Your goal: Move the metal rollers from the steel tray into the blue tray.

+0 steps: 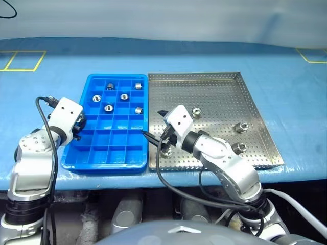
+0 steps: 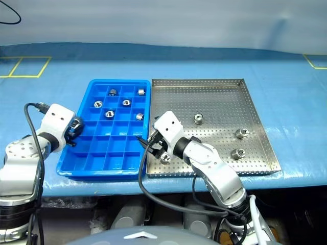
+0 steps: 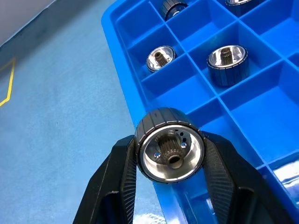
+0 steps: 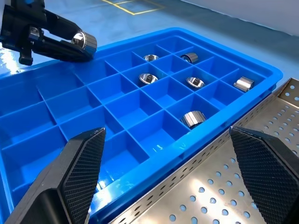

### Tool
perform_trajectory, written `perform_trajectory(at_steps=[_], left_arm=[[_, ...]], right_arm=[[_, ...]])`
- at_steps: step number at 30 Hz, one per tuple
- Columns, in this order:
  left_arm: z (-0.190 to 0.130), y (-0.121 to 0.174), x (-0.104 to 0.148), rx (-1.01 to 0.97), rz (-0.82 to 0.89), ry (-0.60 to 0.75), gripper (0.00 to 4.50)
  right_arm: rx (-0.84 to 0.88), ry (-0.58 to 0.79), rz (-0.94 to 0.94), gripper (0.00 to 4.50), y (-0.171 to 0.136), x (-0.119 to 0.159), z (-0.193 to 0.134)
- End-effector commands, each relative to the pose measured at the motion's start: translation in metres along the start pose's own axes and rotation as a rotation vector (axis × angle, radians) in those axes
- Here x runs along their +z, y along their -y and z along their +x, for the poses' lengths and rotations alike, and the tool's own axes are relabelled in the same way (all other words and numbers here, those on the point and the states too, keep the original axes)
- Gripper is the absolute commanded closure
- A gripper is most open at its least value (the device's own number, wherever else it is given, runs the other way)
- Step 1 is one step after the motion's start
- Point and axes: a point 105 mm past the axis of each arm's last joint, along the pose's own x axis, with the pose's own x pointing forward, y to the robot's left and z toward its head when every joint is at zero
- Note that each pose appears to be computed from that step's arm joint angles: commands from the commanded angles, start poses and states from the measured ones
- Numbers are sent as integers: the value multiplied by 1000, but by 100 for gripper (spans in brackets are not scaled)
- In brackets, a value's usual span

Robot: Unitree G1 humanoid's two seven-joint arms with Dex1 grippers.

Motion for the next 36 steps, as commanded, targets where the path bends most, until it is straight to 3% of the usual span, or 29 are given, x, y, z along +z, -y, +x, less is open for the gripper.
perform_trajectory(at_steps=[1, 10, 13, 17, 18, 21, 25, 30, 36], left_arm=[[3, 1, 5, 8, 20, 13, 272], [13, 12, -8, -46, 87, -100, 272], [15, 15, 2, -60, 67, -67, 174], [14, 18, 44, -87, -46, 123, 41], [11, 27, 68, -166, -69, 231, 6], [0, 51, 116, -381, -30, 447, 6], [-9, 78, 139, -636, 118, 547, 6], [-17, 119, 131, -1056, 409, 471, 6], [-4, 140, 122, -1246, 641, 353, 6]], right_arm=[[-19, 42, -14, 0, 0, 9, -3], [-68, 35, 1, 0, 4, 5, -9], [-98, 30, 10, 0, 7, 2, -14], [-130, 30, 10, 0, 11, 3, -21], [-153, 26, 2, 0, 16, 3, -28], [-219, -2, -23, 0, 29, 2, -49], [-266, -68, -37, 0, 37, -6, -73], [-359, -159, -27, 0, 45, -19, -106], [-452, -175, 18, 0, 46, -26, -119]])
